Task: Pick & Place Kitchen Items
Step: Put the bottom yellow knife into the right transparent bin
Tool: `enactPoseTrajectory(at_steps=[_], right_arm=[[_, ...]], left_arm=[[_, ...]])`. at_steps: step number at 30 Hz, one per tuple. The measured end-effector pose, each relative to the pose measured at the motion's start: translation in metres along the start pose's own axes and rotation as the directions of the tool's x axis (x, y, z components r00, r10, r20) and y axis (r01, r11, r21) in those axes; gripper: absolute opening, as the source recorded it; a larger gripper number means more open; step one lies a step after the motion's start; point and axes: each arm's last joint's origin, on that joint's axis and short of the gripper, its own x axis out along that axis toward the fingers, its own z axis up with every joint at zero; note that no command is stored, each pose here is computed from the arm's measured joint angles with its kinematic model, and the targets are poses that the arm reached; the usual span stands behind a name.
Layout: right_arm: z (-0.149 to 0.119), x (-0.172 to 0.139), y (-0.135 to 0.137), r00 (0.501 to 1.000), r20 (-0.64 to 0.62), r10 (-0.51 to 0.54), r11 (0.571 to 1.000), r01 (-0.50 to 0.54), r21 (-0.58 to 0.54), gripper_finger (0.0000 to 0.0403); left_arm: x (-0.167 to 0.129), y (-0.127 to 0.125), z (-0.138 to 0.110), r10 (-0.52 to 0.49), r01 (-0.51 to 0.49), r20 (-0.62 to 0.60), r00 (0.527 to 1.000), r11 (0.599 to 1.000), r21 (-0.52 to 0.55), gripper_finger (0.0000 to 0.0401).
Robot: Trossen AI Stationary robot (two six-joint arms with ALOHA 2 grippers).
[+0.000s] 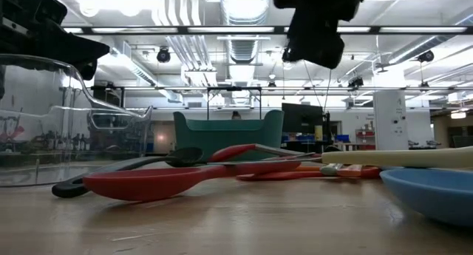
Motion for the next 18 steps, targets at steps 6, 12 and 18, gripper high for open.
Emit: enactPoseTrajectory(at_steps=[6, 12, 18], right_arm=[[-0.001, 0.025, 0.032, 0.98, -0.158, -0.123, 0.992, 0.125, 0.003, 0.0211], [-0.008, 0.051, 0.059, 0.974, -0.181, -0.133, 0.99, 0.138, 0.013, 0.022], [-0.026, 0.084, 0.062, 0.948, -0.247, -0.199, 0.977, 0.213, 0.031, 0.0208]], left_arm=[[0.0, 0.0, 0.0, 0.0, 0.0, 0.0, 1.0, 1.0, 0.0, 0.0032], [0.0, 0.0, 0.0, 0.0, 0.0, 0.0, 1.0, 1.0, 0.0, 0.0032], [0.0, 0.0, 0.0, -0.001, 0.001, 0.0, 1.0, 1.0, 0.0, 0.0032]])
